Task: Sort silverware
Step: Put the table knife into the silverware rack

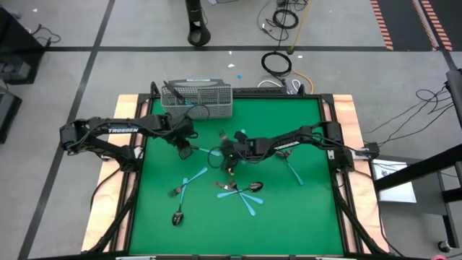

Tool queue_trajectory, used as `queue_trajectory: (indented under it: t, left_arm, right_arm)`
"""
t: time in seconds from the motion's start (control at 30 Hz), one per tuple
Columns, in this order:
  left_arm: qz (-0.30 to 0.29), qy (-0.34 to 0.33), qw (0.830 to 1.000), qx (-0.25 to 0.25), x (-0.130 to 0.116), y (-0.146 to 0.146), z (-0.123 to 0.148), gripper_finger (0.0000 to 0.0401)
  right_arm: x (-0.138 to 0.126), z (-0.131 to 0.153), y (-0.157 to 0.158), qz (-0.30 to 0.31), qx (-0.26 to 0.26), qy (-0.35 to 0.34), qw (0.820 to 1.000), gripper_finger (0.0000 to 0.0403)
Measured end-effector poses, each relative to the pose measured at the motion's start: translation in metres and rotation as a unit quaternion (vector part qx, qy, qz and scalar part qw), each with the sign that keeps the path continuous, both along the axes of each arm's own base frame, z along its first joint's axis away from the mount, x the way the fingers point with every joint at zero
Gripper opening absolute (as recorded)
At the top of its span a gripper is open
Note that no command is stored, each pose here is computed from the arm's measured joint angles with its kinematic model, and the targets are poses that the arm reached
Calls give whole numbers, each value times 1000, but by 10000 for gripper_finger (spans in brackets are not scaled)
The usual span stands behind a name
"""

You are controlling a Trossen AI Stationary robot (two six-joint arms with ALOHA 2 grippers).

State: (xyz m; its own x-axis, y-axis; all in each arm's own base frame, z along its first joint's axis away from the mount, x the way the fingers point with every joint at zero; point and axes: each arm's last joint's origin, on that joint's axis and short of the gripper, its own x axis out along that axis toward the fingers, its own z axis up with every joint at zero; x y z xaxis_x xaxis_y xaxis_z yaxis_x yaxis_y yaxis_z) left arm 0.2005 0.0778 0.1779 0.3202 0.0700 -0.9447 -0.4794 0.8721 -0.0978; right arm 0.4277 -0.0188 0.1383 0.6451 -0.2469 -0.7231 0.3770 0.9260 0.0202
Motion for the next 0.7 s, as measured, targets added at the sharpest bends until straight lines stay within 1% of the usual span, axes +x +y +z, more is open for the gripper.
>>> queue_trajectory:
  t: [0.07, 0.2, 0.3, 0.43, 0.5, 0.7]
  left_arm:
    - [0, 1, 1000, 0, 0, 0, 0, 132]
    - [-4, 1, 1000, -3, 0, -1, 0, 132]
    - [-5, 2, 1000, -4, 0, -2, 0, 132]
    - [-5, 3, 1000, -4, 0, -2, 0, 132]
    - [-5, 2, 1000, -4, 0, -2, 0, 132]
    - [-7, 5, 1000, -4, 0, -2, 0, 132]
  right_arm:
    - [5, 6, 1, 22, 21, -32, 999, 0]
    - [3, 2, -6, 19, 26, -24, 999, 0]
    - [4, 4, -11, 23, 37, -32, 999, 0]
    - [6, -7, -13, 25, 44, -26, 998, 0]
    - [9, -8, -12, 34, 53, -41, 997, 0]
    - [10, -21, -12, 30, 61, -28, 997, 0]
